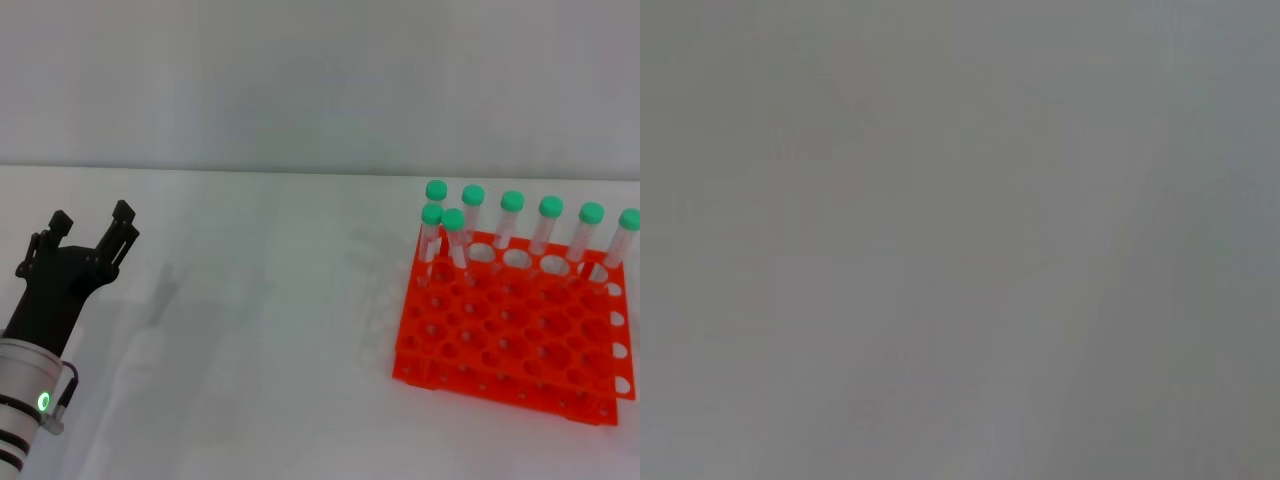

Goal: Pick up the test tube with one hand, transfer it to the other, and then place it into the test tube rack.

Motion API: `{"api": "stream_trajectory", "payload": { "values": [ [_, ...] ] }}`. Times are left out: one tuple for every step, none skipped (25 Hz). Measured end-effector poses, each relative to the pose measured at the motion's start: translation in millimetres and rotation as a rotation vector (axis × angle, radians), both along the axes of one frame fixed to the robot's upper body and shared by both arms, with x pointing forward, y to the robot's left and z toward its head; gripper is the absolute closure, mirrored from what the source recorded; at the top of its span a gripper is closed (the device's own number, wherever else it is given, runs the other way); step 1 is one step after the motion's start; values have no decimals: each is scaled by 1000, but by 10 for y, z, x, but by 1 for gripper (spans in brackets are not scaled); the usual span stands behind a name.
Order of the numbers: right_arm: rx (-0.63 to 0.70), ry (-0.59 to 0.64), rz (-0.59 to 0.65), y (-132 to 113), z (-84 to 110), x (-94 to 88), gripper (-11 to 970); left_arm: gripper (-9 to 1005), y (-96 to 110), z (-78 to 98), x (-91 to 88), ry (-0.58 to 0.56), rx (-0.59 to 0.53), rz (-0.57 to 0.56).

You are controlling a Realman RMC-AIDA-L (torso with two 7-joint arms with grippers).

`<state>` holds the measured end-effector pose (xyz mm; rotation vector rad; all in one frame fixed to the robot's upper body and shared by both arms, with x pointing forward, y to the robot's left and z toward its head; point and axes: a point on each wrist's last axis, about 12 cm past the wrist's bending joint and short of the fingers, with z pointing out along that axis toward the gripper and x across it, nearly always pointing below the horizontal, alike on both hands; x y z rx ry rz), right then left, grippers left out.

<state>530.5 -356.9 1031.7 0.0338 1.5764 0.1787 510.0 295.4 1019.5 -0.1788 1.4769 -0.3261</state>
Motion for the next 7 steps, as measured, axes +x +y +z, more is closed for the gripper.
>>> {"api": "stream_trajectory", "payload": {
  "values": [
    [2,2,1,3,-5,-3,85,101,0,-7,2,7,1,1],
    [5,6,1,10,-15,-10,85,101,1,-15,3,13,2,1],
    [7,9,2,13,-22,-16,85,101,2,-19,3,16,4,2],
    [8,10,3,17,-27,-21,85,101,3,-22,3,19,6,2],
    [10,11,4,19,-30,-25,85,101,4,-24,3,21,8,3],
    [11,11,5,21,-33,-30,85,101,5,-25,3,21,9,3],
    [12,9,7,23,-34,-35,85,101,5,-26,3,22,10,3]
  ]
}}
